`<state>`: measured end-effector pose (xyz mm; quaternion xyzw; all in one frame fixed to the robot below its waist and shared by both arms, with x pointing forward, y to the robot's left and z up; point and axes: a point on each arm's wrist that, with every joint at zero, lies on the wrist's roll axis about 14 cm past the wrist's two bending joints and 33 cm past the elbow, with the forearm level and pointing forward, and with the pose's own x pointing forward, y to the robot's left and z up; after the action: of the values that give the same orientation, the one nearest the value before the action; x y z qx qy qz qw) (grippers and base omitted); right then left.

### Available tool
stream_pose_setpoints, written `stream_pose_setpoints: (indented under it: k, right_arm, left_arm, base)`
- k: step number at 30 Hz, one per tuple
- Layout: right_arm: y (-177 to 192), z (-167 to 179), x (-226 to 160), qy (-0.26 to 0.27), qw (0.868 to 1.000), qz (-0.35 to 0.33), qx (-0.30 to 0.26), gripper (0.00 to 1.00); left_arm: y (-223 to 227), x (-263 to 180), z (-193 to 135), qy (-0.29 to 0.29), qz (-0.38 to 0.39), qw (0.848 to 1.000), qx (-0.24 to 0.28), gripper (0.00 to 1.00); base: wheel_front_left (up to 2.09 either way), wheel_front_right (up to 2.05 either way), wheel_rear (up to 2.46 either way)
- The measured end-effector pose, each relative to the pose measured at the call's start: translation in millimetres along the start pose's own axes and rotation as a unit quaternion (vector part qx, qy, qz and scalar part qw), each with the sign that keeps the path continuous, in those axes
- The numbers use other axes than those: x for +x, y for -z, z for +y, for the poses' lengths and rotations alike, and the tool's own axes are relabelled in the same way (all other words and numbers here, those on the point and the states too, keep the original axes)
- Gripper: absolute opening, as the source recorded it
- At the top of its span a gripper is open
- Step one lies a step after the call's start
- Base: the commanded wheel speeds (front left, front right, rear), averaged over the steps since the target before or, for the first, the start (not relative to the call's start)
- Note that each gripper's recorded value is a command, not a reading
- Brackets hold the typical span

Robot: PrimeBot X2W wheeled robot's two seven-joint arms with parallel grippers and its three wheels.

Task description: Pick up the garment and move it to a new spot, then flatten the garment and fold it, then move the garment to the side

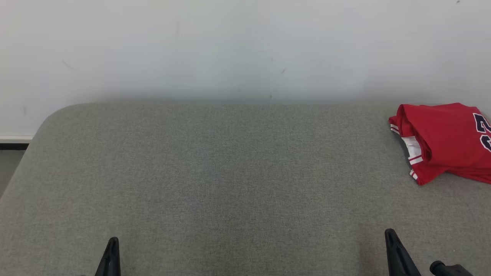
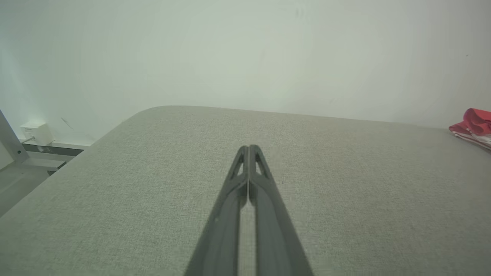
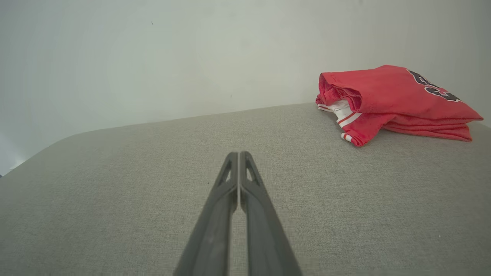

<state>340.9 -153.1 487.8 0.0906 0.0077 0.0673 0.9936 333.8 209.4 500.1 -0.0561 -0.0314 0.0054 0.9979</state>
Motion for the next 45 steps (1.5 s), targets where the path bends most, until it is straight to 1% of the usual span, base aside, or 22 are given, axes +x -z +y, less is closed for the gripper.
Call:
stream_pose_setpoints:
  k: [9, 20, 30, 45]
  right_arm:
    - [1, -6, 2, 0.018, 0.996, 0.002, 0.087, 0.00]
    - [0, -14, 8, 0.034, 0.984, 0.002, 0.177, 0.00]
    - [-4, -19, 14, 0.042, 0.967, -0.005, 0.250, 0.00]
    - [-7, -27, 20, 0.053, 0.938, -0.011, 0.343, 0.00]
  left_arm:
    - [7, 1, 7, -0.024, 0.016, 0.996, -0.086, 0.00]
    - [9, 7, 10, -0.041, 0.023, 0.983, -0.180, 0.00]
    - [10, 13, 11, -0.051, 0.027, 0.966, -0.253, 0.00]
    - [10, 22, 10, -0.057, 0.030, 0.934, -0.353, 0.00]
  base:
    - [0.00, 0.00, 0.00]
    - [0.00, 0.00, 0.00]
    - [0.00, 0.00, 0.00]
    - [0.00, 0.00, 0.00]
